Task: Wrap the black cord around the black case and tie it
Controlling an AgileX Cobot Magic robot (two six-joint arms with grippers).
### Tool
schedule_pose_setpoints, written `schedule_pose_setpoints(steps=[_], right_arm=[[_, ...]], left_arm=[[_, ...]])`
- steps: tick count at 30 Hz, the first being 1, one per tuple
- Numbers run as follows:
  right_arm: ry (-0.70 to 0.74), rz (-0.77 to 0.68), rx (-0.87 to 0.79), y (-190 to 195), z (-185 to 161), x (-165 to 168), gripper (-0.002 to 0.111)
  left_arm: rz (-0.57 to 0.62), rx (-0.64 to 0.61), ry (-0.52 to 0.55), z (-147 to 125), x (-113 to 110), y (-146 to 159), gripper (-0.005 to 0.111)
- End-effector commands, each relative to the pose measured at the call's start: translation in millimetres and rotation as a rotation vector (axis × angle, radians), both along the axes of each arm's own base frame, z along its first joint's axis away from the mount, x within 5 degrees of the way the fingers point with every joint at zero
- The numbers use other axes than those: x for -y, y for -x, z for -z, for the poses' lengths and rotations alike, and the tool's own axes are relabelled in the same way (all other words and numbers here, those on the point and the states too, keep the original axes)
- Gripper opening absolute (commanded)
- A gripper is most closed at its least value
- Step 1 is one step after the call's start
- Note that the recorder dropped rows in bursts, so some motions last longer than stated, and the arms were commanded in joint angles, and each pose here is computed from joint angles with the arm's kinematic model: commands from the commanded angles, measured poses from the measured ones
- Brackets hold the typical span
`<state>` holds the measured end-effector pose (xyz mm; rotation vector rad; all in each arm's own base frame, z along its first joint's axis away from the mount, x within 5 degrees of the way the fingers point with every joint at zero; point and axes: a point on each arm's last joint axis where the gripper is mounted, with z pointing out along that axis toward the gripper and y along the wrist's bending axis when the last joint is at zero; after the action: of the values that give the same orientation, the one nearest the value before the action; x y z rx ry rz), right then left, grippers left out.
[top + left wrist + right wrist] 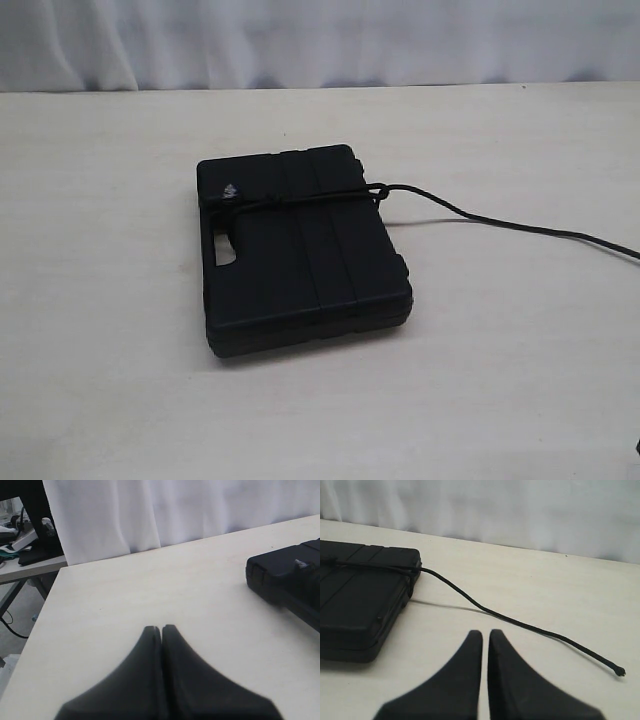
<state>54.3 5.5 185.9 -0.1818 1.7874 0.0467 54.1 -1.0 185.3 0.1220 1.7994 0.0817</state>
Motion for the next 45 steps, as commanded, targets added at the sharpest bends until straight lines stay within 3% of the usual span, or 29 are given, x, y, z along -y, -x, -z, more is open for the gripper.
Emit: schedule_pose_setpoints(steps=[1,7,11,45], right_arm=[[0.021,-0.004,-0.001,0.4,1.3,0.0,0.004],[0.032,-0.005,-0.005,0.6,1.8,0.0,0.004],[0.035,0.072,-0.009,0.3,2.0,4.2,0.004],[0.004,0.041,-0.021,0.7,2.8,1.8,0.004]], left_arm=[[-0.003,0.012,0.002,-0.1,-0.1,-0.2,0.000],[-0.003,0.012,0.002,-0.1,-0.1,-0.2,0.000],[-0.003,0.012,0.002,-0.1,-0.1,-0.2,0.000],[-0.003,0.012,0.002,-0.1,-0.1,-0.2,0.000]])
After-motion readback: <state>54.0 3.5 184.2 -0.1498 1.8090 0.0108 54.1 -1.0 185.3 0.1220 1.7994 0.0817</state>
